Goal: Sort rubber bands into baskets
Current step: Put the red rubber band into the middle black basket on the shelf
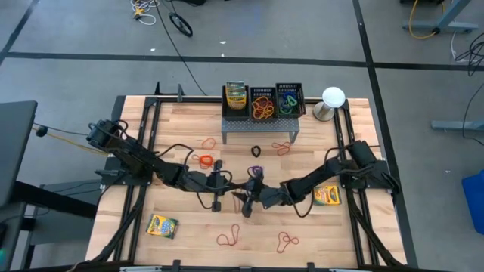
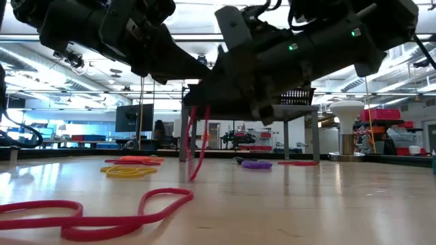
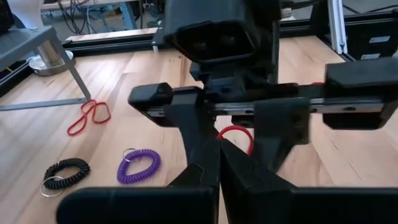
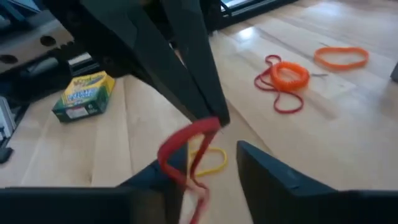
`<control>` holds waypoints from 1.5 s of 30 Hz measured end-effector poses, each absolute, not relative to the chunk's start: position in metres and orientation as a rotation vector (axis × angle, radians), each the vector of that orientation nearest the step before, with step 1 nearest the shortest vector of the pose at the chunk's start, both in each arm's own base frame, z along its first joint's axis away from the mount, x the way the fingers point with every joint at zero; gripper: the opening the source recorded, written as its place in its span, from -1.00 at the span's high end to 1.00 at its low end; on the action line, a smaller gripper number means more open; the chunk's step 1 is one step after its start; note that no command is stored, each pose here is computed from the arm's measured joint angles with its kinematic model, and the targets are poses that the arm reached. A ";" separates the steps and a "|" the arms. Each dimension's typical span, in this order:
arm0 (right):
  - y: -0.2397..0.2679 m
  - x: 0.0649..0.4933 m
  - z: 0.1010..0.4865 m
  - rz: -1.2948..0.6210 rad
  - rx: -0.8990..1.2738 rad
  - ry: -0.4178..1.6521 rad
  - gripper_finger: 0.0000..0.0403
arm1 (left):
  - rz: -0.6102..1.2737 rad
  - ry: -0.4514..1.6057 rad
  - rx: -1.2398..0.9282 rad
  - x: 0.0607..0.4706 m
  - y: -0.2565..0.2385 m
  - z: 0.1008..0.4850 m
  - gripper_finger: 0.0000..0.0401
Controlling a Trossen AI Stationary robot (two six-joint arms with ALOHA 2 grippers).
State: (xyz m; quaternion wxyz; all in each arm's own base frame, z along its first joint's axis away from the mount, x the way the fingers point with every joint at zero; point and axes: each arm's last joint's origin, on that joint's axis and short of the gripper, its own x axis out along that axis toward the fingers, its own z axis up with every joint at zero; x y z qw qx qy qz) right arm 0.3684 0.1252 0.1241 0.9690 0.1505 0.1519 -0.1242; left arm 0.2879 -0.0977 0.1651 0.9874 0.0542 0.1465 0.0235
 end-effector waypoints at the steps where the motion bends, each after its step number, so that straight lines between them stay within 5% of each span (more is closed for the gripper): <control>1: 0.125 0.368 0.124 -0.251 0.291 0.308 0.40 | 0.047 0.293 0.102 0.288 -0.098 0.165 0.99; 6: 0.128 0.367 0.124 -0.248 0.238 0.307 0.93 | 0.041 0.292 0.082 0.283 -0.097 0.174 0.85; 17: 0.134 0.363 0.126 -0.267 0.178 0.303 0.98 | 0.083 0.273 0.131 0.250 -0.080 0.192 0.34; 30: 0.081 0.339 0.229 -0.438 0.068 0.288 0.98 | 0.224 -0.072 -0.049 0.182 -0.042 0.156 0.33; 45: -0.059 0.325 0.338 -0.810 -0.010 0.310 0.99 | 0.254 -0.109 -0.055 0.185 -0.040 0.162 0.33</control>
